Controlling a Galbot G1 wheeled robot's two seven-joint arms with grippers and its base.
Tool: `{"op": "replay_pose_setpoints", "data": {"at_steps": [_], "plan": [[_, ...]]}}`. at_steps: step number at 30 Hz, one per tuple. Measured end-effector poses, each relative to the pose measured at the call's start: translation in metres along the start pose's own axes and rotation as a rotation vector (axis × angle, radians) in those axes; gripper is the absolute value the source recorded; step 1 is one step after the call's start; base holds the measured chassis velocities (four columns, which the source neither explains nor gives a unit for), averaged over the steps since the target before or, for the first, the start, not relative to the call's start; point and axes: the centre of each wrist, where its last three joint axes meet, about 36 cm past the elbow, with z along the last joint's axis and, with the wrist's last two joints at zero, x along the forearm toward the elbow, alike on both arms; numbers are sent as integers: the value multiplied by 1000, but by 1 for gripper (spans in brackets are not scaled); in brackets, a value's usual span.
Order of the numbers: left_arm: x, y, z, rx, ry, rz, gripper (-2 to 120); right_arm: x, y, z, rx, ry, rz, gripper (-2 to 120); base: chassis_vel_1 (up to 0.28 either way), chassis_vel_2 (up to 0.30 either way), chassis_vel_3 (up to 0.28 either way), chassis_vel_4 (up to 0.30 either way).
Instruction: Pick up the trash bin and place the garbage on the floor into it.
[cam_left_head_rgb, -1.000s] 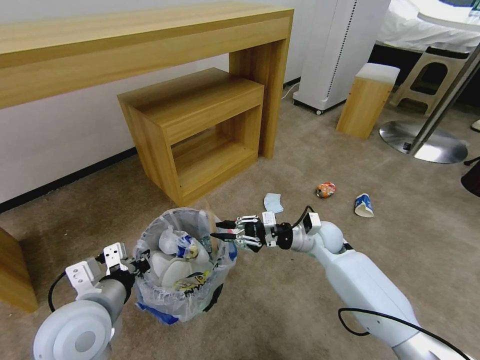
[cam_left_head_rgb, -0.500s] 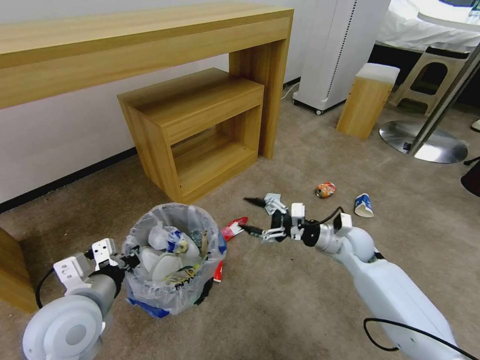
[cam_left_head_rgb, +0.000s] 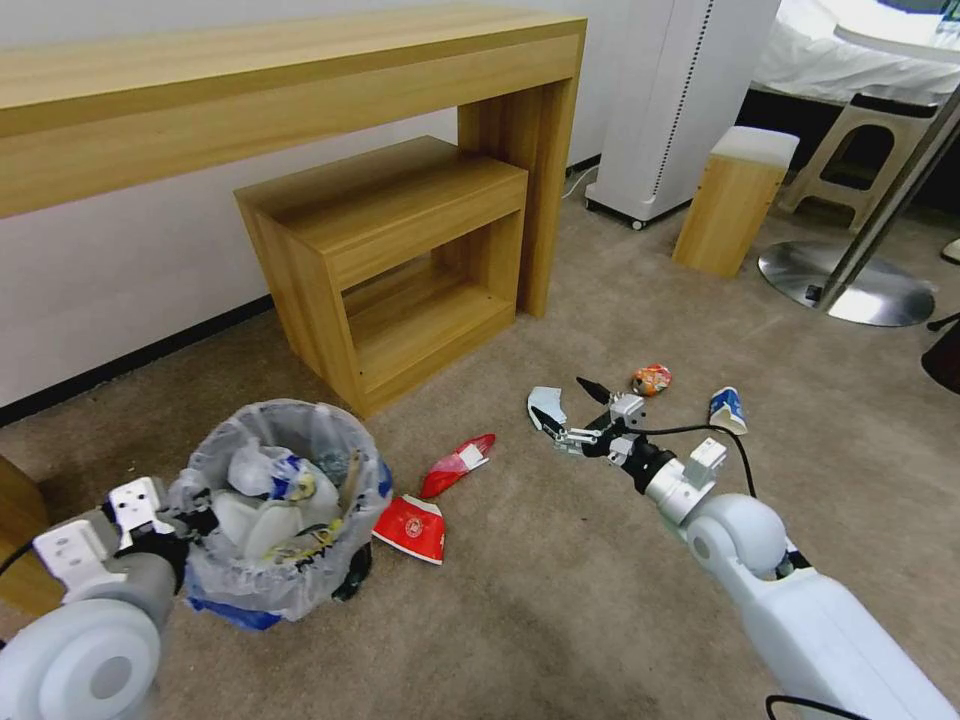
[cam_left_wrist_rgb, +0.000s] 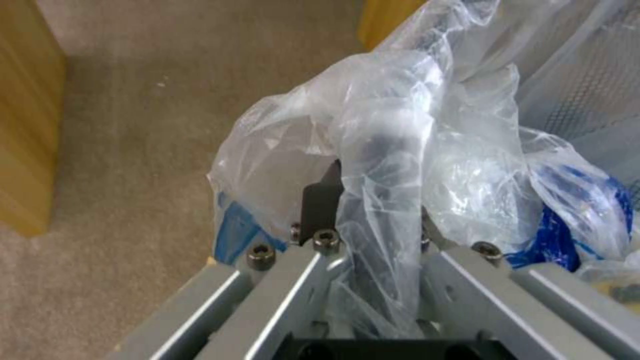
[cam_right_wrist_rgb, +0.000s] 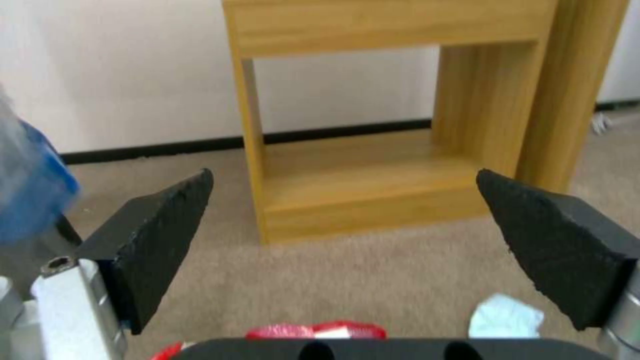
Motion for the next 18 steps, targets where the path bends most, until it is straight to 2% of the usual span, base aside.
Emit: {"op": "replay_pose_setpoints", "data": {"at_steps": [3, 7, 8, 10, 12, 15, 18], "plan": [[2, 5, -4, 17, -7, -4, 0, -2, 6, 7, -11, 34, 36, 100, 0, 0, 0, 0], [1, 15, -10, 53, -19, -26, 0, -8, 21, 18, -40, 129, 178, 100, 0, 0, 0, 0], [1, 15, -10, 53, -19, -26, 0, -8, 21, 18, -40, 129, 178, 100, 0, 0, 0, 0], [-3, 25, -13, 91, -21, -44, 0, -11, 32, 27, -76, 149, 230, 100, 0, 0, 0, 0], [-4, 30, -14, 107, -26, -53, 0, -10, 36, 30, -88, 142, 233, 100, 0, 0, 0, 0], [-11, 42, -16, 139, -40, -90, 0, -6, 44, 39, -118, 41, 242, 100, 0, 0, 0, 0], [-14, 46, -16, 146, -40, -103, 0, -2, 46, 42, -115, 17, 235, 100, 0, 0, 0, 0]]}}
